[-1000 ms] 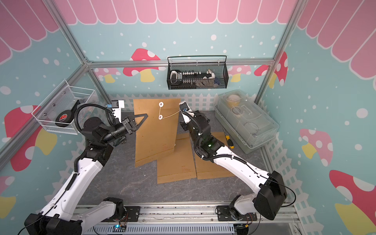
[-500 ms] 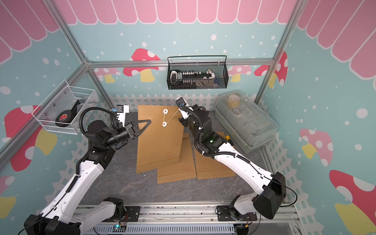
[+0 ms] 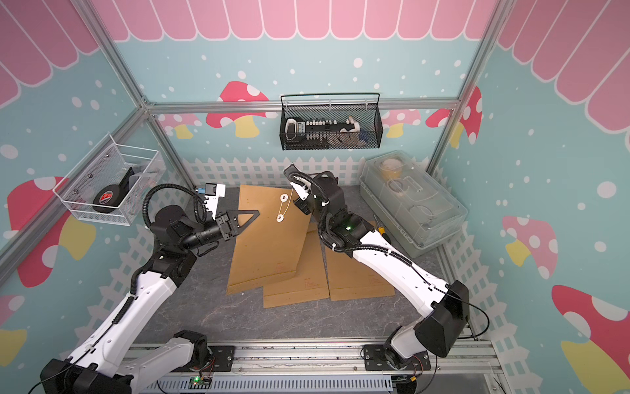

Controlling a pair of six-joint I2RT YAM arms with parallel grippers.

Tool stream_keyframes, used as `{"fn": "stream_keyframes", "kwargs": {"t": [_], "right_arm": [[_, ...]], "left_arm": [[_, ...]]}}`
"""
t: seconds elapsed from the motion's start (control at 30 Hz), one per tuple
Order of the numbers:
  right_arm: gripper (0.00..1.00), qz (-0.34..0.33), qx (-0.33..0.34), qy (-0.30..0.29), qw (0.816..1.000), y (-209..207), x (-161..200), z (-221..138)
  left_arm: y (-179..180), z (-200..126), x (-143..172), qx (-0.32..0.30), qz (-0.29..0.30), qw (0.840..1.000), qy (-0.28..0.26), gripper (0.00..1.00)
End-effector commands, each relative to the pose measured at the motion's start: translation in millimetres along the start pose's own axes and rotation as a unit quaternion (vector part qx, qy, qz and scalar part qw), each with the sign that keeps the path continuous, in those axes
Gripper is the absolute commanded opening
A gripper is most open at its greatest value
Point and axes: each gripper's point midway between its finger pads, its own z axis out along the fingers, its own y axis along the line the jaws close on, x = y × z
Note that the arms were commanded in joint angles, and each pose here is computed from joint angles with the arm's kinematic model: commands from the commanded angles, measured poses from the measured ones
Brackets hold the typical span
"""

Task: Close the mouth of the file bag
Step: Close the file bag.

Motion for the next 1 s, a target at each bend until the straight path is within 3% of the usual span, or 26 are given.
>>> {"fn": "stream_keyframes", "kwargs": {"t": [0.0, 0.97], "right_arm": [[0.0, -0.012, -0.012, -0.004, 1.0, 2.5, -8.9, 2.8], [0.0, -0.074, -0.109, 0.003, 0.991, 59.2, -49.8, -4.7]], "left_arm": [[-11.6, -2.2, 4.6, 0.017, 0.018, 1.0, 0.005, 0.0], [6.9, -0.5, 21.6, -0.012, 0.016, 1.0, 0.017, 0.0]]}}
